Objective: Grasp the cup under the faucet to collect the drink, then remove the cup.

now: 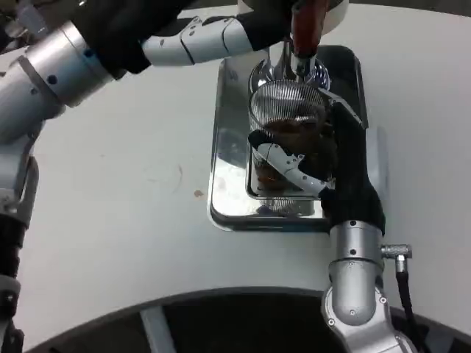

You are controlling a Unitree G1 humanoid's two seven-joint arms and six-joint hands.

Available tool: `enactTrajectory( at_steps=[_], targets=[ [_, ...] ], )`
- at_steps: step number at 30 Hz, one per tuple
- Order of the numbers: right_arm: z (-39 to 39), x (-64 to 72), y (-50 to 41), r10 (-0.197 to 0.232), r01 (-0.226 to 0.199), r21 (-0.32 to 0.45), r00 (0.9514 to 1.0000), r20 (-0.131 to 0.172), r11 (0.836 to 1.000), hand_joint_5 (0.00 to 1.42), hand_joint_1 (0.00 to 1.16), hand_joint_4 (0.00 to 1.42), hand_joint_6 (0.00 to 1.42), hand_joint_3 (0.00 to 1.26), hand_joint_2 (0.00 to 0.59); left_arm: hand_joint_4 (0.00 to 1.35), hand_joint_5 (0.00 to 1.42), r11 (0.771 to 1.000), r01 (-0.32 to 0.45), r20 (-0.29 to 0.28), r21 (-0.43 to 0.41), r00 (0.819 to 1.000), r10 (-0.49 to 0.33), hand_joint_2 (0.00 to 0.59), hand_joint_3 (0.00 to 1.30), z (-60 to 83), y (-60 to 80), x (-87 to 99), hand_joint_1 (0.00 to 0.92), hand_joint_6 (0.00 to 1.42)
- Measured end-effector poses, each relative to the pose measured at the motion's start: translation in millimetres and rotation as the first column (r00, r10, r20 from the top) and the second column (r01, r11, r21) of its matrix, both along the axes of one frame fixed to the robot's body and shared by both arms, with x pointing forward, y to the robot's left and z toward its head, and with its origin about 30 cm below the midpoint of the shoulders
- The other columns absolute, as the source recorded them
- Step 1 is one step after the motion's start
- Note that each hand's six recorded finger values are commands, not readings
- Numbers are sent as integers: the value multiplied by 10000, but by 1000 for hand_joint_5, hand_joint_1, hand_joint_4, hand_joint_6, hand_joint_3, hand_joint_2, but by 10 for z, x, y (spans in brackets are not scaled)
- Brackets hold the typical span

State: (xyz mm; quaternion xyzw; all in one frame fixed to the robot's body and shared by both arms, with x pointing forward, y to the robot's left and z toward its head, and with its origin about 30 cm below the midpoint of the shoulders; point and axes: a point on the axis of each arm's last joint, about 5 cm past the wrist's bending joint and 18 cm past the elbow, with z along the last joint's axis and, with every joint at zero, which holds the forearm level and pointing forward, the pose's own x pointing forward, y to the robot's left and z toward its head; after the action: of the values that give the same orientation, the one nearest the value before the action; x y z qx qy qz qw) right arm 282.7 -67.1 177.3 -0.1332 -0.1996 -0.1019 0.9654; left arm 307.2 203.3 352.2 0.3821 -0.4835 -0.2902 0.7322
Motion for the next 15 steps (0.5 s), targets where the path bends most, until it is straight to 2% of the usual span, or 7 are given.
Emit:
enactTrajectory(
  at_steps=[6, 15],
  targets=[
    [-8, -12, 13, -103, 104, -65, 9999, 41, 9999, 636, 844, 522, 487, 433, 270, 181, 292, 9989, 223, 263, -405, 9994, -213, 127, 132, -40, 56, -104, 0, 255],
    [-14, -24, 31, -213, 213, -34, 9998, 68, 9998, 673, 851, 554, 538, 461, 260, 231, 327, 9962, -25, 112, -869, 9999, 35, 138, 169, -122, 187, -230, 0, 286]
  ],
)
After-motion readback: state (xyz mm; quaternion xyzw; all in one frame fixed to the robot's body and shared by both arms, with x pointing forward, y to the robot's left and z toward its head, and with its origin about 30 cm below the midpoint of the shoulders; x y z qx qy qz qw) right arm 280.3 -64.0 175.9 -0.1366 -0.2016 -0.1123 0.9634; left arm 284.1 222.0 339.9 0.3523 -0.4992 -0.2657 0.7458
